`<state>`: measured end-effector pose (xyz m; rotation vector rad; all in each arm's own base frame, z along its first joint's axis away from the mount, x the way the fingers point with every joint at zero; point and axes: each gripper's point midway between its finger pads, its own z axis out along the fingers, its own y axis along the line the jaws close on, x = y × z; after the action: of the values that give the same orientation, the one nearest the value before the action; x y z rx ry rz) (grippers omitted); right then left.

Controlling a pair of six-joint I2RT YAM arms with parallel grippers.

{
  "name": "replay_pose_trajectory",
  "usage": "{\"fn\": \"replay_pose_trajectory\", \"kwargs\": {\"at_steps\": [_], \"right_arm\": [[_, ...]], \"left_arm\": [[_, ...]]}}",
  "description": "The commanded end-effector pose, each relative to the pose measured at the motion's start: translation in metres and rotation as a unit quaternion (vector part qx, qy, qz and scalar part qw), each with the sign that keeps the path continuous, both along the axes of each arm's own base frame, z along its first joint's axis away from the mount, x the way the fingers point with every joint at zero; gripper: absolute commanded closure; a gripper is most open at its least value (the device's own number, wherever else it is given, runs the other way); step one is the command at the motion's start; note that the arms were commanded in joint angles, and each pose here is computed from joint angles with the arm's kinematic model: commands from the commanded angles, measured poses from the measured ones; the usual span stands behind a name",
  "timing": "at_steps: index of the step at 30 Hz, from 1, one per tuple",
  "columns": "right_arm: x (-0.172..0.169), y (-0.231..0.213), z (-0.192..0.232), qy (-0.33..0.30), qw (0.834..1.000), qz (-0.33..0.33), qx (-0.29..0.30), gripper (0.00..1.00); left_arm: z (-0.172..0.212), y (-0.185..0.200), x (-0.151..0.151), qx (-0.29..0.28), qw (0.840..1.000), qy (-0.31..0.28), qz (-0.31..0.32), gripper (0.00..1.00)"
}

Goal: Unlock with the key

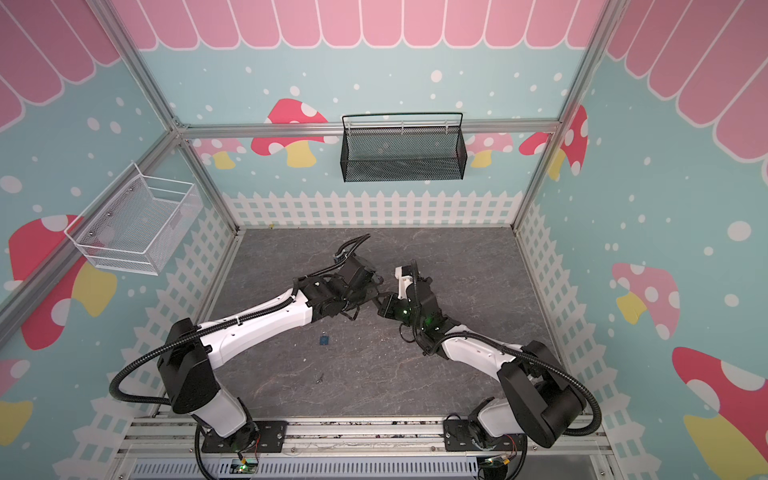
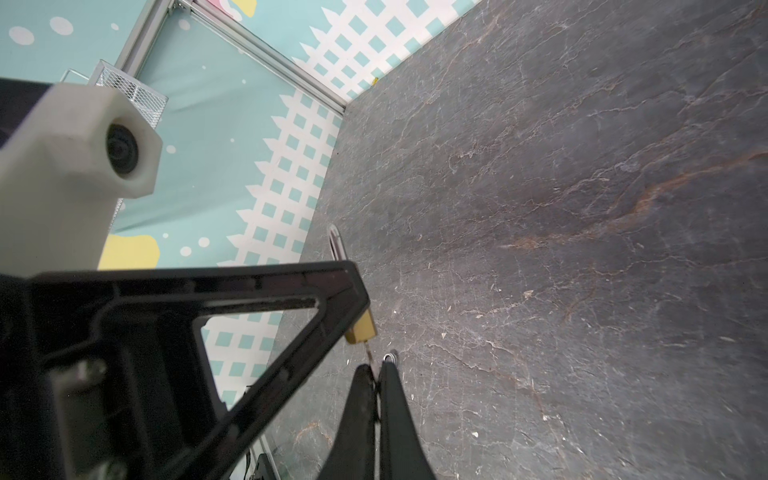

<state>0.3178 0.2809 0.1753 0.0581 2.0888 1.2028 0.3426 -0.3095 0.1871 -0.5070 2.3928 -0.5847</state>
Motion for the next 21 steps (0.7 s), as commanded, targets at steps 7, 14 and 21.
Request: {"fn": "replay_pose_trajectory", "kwargs": {"at_steps": [7, 14, 21], "right_arm": [[0.026, -0.009, 0.057, -0.076, 0.994, -0.060, 0.047, 1.00], [0.019, -0.002, 0.081, -0.102, 0.990, -0.037, 0.093, 1.00], [0.014, -0.003, 0.061, -0.077, 0.995, -0.034, 0.053, 1.00]], "left_arm": [[0.000, -0.023, -0.044, -0.022, 0.997, 0.051, -0.057, 1.00], [-0.010, -0.024, -0.049, -0.012, 0.996, 0.061, -0.066, 1.00], [0.001, -0.014, -0.032, 0.008, 0.998, 0.036, -0.053, 1.00]]}}
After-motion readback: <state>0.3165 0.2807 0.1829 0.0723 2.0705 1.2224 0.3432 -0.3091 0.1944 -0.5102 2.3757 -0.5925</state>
